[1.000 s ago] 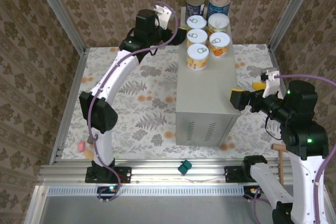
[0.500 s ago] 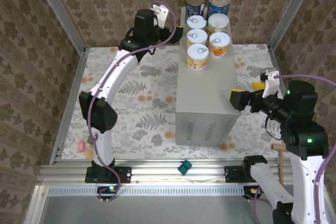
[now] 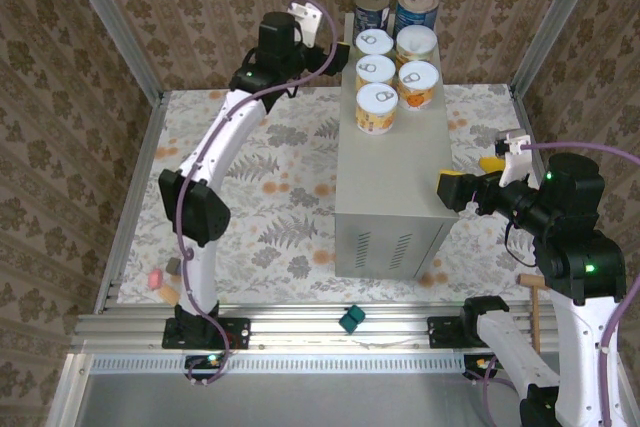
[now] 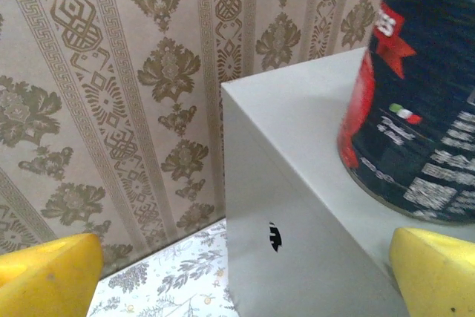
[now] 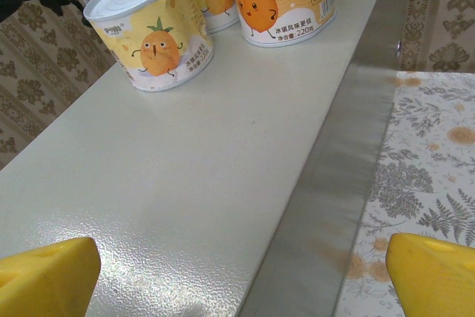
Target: Place and organize the canned foods onto the counter
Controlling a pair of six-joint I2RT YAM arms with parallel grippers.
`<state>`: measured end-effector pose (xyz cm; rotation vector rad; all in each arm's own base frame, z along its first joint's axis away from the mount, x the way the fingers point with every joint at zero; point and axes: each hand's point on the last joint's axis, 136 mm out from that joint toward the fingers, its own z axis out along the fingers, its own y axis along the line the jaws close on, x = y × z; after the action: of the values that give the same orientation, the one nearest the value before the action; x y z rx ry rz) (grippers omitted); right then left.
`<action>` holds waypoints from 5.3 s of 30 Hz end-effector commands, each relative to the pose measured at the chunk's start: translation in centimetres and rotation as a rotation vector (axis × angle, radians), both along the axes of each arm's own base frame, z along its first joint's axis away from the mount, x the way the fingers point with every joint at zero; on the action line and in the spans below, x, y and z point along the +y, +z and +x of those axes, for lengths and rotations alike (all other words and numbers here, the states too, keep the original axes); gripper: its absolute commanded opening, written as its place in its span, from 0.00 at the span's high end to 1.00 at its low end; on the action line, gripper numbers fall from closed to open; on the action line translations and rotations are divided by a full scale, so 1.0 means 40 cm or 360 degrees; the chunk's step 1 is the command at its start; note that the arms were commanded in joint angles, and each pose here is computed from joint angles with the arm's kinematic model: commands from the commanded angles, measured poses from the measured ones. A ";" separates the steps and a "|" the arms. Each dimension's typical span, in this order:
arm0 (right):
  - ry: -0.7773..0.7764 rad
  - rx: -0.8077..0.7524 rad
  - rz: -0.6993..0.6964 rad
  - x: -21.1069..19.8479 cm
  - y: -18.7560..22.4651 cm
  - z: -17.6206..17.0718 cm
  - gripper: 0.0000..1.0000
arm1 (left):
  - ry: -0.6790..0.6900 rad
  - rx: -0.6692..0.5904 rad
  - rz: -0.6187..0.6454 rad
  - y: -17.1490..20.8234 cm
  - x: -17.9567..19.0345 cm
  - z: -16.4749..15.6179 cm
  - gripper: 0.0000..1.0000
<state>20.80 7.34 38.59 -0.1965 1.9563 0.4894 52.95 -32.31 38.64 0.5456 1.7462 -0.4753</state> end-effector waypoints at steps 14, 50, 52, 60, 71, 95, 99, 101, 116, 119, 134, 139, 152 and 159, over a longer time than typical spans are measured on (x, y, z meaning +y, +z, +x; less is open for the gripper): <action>0.0012 0.0025 -0.0040 0.000 -0.018 -0.013 0.00 | -0.0045 0.0042 -0.0042 -0.007 -0.021 0.038 0.00; 0.0014 0.0029 -0.0059 0.000 -0.026 -0.013 0.00 | -0.0154 0.0079 -0.0064 -0.032 -0.056 0.038 0.00; 0.0012 0.0028 -0.0062 -0.001 -0.026 -0.013 0.00 | -0.0164 0.0078 -0.0064 -0.033 -0.058 0.037 0.00; 0.0011 0.0027 -0.0063 -0.001 -0.025 -0.014 0.00 | -0.0196 0.0075 -0.0077 -0.026 -0.066 0.030 0.00; 0.0010 0.0031 -0.0065 -0.002 -0.029 -0.013 0.00 | -0.0232 0.0086 -0.0083 -0.031 -0.078 0.029 0.00; 0.0019 0.0017 -0.0065 0.001 -0.018 -0.011 0.00 | -0.0055 -0.0013 -0.0132 0.059 0.039 0.006 0.00; 0.0021 0.0011 -0.0057 0.003 -0.012 -0.007 0.00 | 0.0023 -0.0064 -0.0129 0.085 0.129 -0.021 0.00; 0.0010 0.0001 -0.0053 0.001 -0.007 -0.004 0.00 | 0.0056 -0.0068 -0.0116 0.080 0.167 -0.051 0.00; -0.0773 0.0088 -0.0183 -0.207 -0.010 0.117 0.00 | 0.0632 0.0109 0.0209 -0.265 0.557 -0.513 0.00; -0.0947 0.0161 -0.0194 -0.266 -0.048 0.124 0.00 | 0.0855 0.0098 0.0222 -0.337 0.647 -0.583 0.00; -0.1240 0.0199 0.0009 -0.374 -0.441 0.247 0.00 | 0.1317 -0.0238 0.0517 -0.541 0.795 -0.588 0.00; -0.1175 0.0181 -0.0114 -0.357 -0.561 0.310 0.00 | 0.1269 -0.0213 0.0517 -0.603 0.796 -0.566 0.00; -0.0866 -0.0127 -0.0211 -0.249 -0.644 0.412 0.00 | 0.1221 -0.0203 0.0411 -0.627 0.819 -0.430 0.00; -0.0811 -0.0228 -0.0307 -0.231 -0.642 0.433 0.00 | 0.1039 -0.0235 0.0333 -0.685 0.769 -0.394 0.00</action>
<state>37.07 -2.03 10.30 0.2001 1.9662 -0.0188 37.13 -0.50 11.63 0.0888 1.7881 0.2685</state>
